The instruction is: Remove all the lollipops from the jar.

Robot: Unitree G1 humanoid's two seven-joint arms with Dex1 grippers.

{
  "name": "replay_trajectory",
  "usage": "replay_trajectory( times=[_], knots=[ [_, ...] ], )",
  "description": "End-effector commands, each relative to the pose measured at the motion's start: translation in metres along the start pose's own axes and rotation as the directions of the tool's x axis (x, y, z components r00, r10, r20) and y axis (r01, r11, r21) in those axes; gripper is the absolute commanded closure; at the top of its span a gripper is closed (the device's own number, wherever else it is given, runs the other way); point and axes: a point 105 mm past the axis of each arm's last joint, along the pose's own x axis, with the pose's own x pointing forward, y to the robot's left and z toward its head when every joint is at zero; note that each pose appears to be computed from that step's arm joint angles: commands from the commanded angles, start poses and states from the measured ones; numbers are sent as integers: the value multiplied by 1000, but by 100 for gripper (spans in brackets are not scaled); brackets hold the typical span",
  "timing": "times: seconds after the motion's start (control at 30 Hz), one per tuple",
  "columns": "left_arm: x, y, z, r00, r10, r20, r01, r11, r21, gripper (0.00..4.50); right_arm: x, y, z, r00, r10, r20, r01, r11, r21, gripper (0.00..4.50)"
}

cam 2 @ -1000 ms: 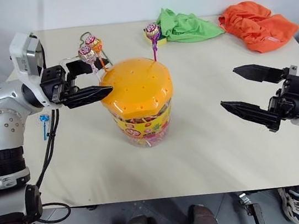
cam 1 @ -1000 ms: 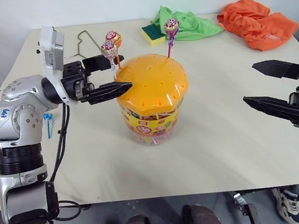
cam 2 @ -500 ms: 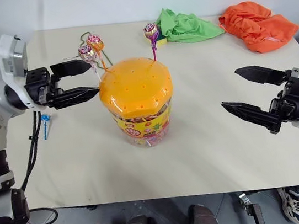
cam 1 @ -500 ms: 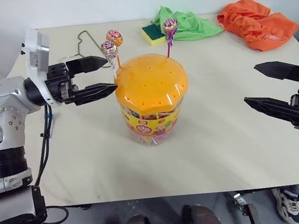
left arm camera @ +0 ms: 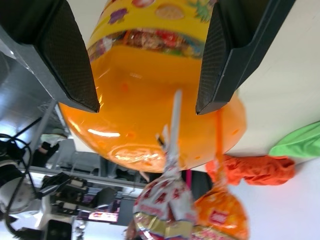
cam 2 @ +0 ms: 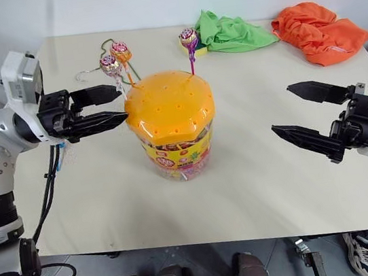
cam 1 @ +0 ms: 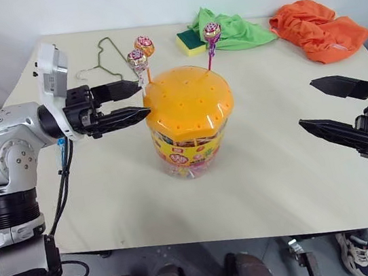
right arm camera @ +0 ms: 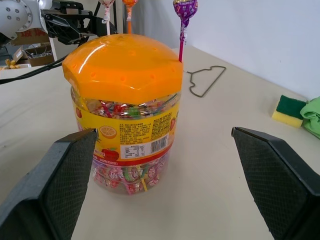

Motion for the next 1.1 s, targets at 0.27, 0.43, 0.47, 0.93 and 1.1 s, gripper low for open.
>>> replay_trajectory(
  times=[0.27, 0.43, 0.47, 0.93, 1.1],
  knots=[
    [11, 6, 14, 997, -50, 53, 45, 995, 86, 332, -5, 7, 15, 1000, -21, 19, 22, 998, -66, 0],
    [15, 11, 30, 996, -42, 81, 31, 991, 133, 448, -6, 14, 29, 998, 9, 62, -5, 998, -64, 0],
    [15, 12, 32, 995, -41, 87, 29, 990, 140, 448, -6, 16, 30, 998, 15, 69, -10, 998, -62, 0],
    [4, 22, 107, 950, 158, 268, -233, 932, 277, 448, 6, 25, 40, 990, 108, 92, -106, 994, -30, 0],
    [-31, 57, 99, 831, 513, 217, -551, 811, 195, 448, 16, 33, 36, 979, 176, 105, -178, 984, 16, 0]
  ],
)
